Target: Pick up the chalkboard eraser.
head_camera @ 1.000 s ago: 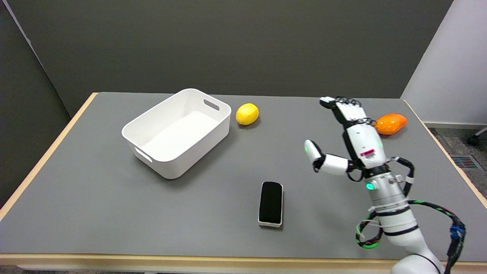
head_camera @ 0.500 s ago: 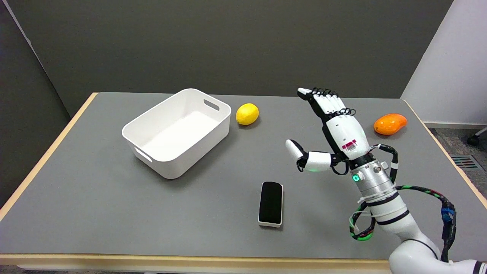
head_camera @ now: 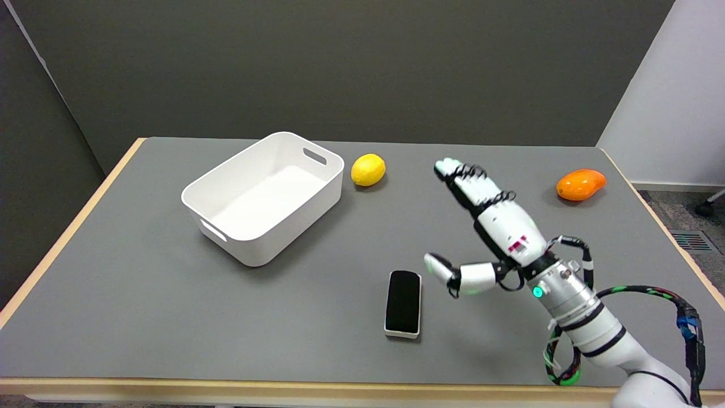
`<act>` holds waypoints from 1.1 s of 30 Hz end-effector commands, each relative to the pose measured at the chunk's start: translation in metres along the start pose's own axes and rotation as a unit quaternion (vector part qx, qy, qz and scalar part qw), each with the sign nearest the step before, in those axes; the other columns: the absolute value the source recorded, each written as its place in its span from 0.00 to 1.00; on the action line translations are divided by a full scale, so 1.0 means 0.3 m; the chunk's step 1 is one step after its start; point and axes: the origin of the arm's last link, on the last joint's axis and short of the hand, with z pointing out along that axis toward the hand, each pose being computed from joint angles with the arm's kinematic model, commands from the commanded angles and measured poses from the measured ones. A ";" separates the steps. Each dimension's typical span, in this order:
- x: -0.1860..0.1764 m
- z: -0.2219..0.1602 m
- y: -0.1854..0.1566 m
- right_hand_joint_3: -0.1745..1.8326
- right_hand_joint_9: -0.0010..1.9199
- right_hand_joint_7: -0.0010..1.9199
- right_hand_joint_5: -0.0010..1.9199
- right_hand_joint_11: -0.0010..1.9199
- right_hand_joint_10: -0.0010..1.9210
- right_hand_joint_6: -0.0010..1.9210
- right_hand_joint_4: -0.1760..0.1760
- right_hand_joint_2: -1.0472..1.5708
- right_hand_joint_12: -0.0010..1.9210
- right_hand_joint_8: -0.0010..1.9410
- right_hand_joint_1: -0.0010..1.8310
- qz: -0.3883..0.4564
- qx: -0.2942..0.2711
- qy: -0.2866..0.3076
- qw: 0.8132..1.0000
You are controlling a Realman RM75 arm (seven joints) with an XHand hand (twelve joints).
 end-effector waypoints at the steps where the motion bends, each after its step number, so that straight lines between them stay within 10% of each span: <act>1: -0.169 -0.118 -0.021 0.52 0.00 0.00 0.01 0.00 0.07 0.05 0.32 0.60 0.41 0.05 0.27 -0.022 0.022 -0.172 0.985; 33: -0.215 -0.044 -0.018 0.50 0.00 0.00 0.00 0.00 0.01 0.00 0.34 0.59 0.41 0.00 0.28 -0.025 0.012 -0.242 0.970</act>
